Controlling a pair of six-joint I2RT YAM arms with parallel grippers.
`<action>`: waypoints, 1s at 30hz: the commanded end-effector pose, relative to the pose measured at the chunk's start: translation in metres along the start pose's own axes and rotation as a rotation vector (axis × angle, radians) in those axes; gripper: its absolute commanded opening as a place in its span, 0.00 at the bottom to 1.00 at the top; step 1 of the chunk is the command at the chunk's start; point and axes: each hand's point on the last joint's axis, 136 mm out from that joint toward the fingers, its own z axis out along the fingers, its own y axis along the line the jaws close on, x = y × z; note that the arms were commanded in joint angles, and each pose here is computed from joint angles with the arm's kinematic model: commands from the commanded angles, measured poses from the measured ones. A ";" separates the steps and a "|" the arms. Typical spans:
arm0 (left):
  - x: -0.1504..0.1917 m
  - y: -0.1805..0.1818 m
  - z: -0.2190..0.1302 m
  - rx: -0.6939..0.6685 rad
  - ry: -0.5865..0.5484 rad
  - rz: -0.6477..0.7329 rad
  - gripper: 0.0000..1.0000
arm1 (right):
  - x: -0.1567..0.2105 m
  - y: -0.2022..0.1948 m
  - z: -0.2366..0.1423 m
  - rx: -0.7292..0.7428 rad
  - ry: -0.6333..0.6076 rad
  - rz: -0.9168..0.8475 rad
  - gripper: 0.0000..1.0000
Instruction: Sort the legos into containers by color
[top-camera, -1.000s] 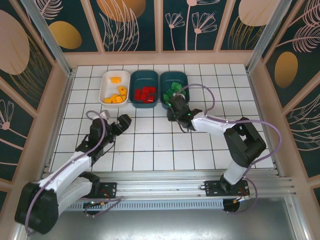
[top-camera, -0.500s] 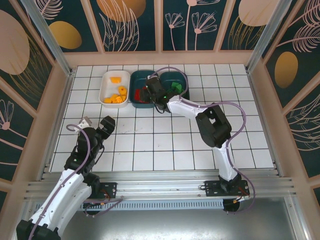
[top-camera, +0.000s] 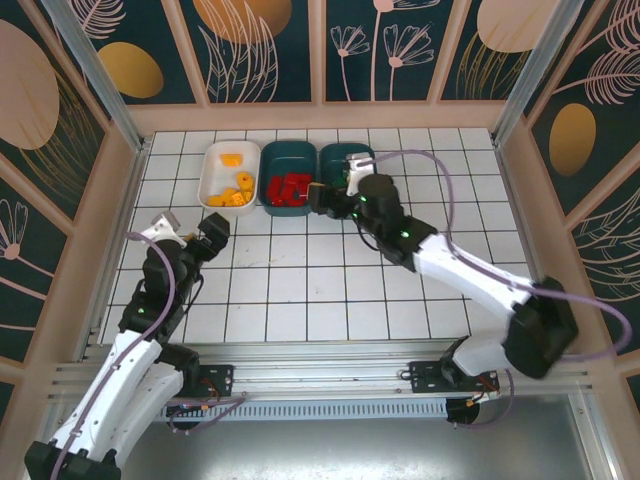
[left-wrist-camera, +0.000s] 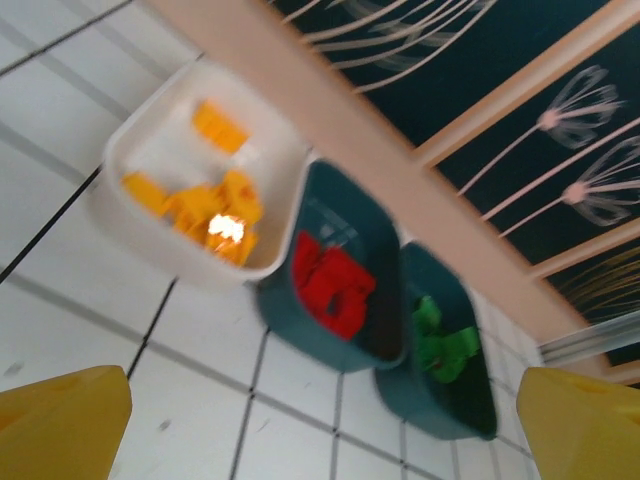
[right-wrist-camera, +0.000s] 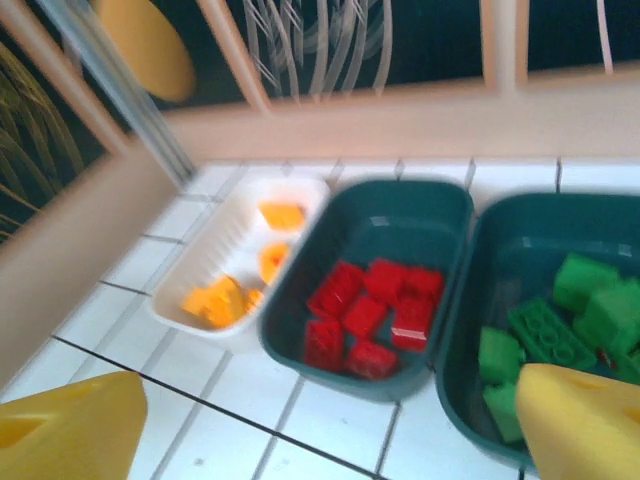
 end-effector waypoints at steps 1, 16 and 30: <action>-0.047 -0.046 -0.019 0.119 -0.126 0.071 0.99 | -0.034 0.026 -0.041 -0.085 -0.153 -0.009 0.99; -0.055 0.013 -0.015 -0.037 -0.370 0.071 0.98 | -0.039 -0.006 -0.086 -0.023 -0.352 -0.115 0.99; -0.016 -0.006 0.063 -0.028 -0.314 0.617 0.99 | 0.012 -0.142 -0.108 0.270 -0.376 -0.210 0.99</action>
